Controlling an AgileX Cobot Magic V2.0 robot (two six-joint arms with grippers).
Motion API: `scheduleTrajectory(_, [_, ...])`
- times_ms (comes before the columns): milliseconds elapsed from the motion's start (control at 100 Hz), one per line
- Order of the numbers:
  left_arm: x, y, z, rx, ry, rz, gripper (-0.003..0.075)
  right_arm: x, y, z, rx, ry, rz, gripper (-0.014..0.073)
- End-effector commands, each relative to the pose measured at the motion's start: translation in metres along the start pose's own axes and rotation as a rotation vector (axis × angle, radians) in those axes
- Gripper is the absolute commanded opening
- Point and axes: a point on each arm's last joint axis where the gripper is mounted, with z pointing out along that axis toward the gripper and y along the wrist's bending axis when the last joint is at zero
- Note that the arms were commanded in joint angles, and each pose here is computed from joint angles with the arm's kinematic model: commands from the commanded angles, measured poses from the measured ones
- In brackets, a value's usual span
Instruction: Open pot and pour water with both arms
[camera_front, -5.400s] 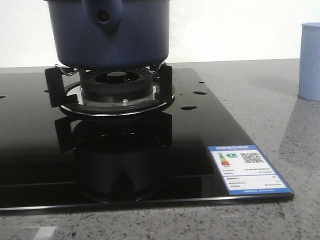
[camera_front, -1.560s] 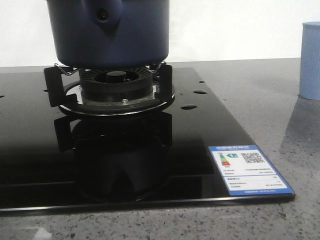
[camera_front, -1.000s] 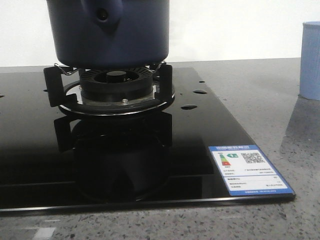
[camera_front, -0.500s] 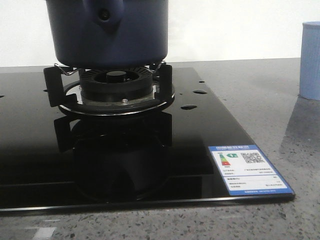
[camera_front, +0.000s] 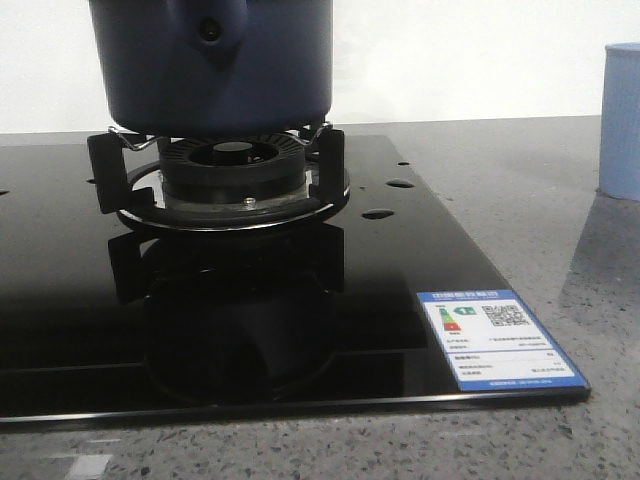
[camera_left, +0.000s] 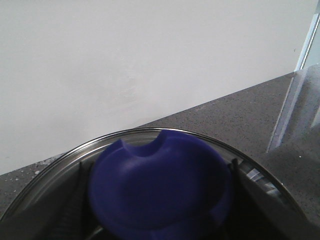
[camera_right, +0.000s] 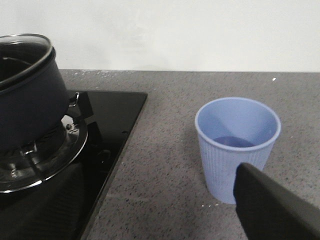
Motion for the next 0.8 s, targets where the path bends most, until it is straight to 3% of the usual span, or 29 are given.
scheduleTrajectory(0, [-0.046, 0.005, -0.027, -0.037, -0.232, -0.018, 0.0356, -0.013, -0.004, 0.000, 0.045, -0.105, -0.020, 0.0556])
scheduleTrajectory(410, [-0.080, 0.036, -0.075, -0.149, -0.379, -0.025, 0.0356, 0.033, -0.024, 0.035, 0.169, -0.038, -0.006, 0.0556])
scheduleTrajectory(790, [-0.084, 0.040, -0.084, -0.165, -0.402, -0.025, 0.0356, 0.054, -0.045, 0.095, 0.280, 0.015, -0.020, 0.0560])
